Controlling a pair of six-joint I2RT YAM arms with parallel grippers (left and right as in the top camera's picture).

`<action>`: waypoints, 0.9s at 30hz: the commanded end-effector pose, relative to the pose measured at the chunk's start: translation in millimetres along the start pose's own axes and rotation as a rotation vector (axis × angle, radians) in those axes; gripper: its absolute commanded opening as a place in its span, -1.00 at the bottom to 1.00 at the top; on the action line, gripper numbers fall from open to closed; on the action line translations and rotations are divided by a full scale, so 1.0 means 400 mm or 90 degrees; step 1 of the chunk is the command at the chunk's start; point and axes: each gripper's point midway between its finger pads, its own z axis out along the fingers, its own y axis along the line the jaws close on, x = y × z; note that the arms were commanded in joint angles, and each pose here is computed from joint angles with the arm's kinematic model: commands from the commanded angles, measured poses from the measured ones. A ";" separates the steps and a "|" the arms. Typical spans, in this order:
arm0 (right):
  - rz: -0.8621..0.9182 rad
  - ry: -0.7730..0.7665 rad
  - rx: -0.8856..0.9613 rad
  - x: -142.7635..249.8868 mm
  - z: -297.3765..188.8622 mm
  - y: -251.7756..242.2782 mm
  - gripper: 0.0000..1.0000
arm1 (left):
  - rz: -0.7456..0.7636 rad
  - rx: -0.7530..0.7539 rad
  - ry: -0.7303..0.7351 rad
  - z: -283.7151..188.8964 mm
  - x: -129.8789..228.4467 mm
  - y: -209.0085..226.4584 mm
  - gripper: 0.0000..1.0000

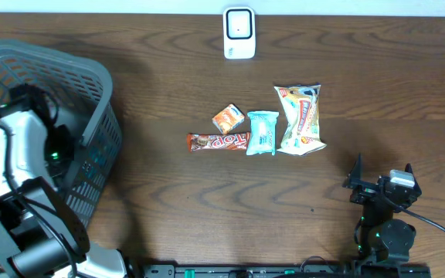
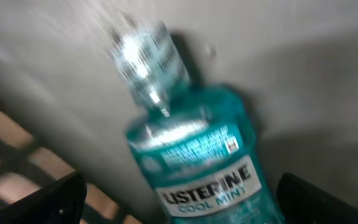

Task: Scan the item barcode
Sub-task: 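Close the left gripper on the Listerine bottle neck and lift it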

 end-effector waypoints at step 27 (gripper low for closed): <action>-0.010 0.000 0.001 0.002 0.000 -0.001 0.98 | 0.028 -0.008 -0.052 0.226 0.036 0.000 0.17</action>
